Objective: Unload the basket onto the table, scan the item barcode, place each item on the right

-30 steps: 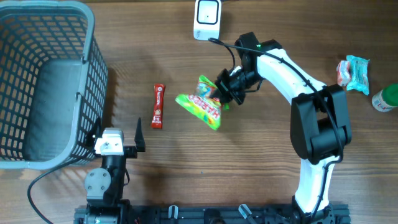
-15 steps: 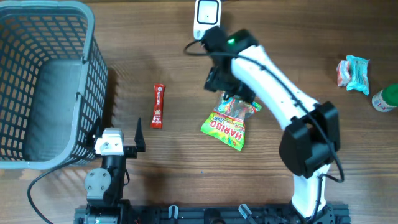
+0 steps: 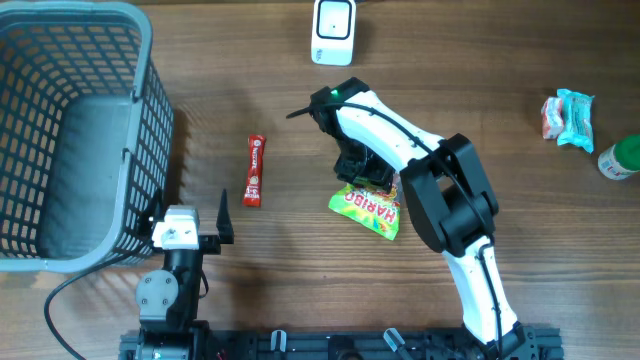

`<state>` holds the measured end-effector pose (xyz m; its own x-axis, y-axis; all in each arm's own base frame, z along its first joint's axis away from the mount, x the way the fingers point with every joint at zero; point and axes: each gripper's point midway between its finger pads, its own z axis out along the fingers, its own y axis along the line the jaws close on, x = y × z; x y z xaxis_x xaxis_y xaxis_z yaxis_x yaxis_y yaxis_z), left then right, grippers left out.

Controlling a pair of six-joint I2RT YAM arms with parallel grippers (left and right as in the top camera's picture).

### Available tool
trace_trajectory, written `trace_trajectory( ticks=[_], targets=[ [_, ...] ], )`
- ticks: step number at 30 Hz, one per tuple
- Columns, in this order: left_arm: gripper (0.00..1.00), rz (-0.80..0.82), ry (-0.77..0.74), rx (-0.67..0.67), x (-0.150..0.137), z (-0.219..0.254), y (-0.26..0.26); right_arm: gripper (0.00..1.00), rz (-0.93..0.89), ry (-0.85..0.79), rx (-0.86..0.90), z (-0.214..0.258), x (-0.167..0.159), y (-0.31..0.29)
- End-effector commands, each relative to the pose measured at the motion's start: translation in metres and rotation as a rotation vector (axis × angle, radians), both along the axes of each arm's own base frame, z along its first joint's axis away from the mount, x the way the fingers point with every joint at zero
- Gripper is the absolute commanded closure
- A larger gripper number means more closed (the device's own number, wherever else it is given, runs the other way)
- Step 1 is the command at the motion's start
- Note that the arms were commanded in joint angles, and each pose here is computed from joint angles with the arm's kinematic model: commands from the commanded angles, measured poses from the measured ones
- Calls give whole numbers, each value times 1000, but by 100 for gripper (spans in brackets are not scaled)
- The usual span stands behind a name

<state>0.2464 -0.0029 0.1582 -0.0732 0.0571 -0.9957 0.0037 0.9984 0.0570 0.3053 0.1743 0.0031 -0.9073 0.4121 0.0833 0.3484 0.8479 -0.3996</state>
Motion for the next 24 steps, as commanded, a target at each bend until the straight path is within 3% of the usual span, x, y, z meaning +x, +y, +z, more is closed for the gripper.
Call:
trace_trajectory(
  ticks=[1,2,3,5,6,9,11,13,16,18,21,24],
  targets=[
    [0,1,-3,-6,0,0,0,55,0,148,-90,-53,-27,-18],
    [0,1,-3,-6,0,0,0,83,-10,160,-87,-55,-28,-20],
    [0,1,-3,-6,0,0,0,95,-17,168,-81,-56,-28,-21],
    [0,1,-3,-6,0,0,0,96,31,222,32,-57,-28,-10],
    [0,1,-3,-6,0,0,0,96,91,267,171,-50,-25,8],
    [0,1,-3,-6,0,0,0,96,59,336,428,-10,-24,46],
    [0,1,-3,-6,0,0,0,96,-48,419,844,59,-24,96],
    [0,1,-3,-6,0,0,0,96,-200,435,1152,117,-11,124],
    [0,1,-3,-6,0,0,0,96,-382,473,1218,141,0,128],
    [0,1,-3,-6,0,0,0,96,-301,415,1290,141,9,133],
    [0,1,-3,-6,0,0,0,96,138,202,1511,141,21,141],
    [0,1,-3,-6,0,0,0,96,514,-123,2042,206,36,160]
  ],
)
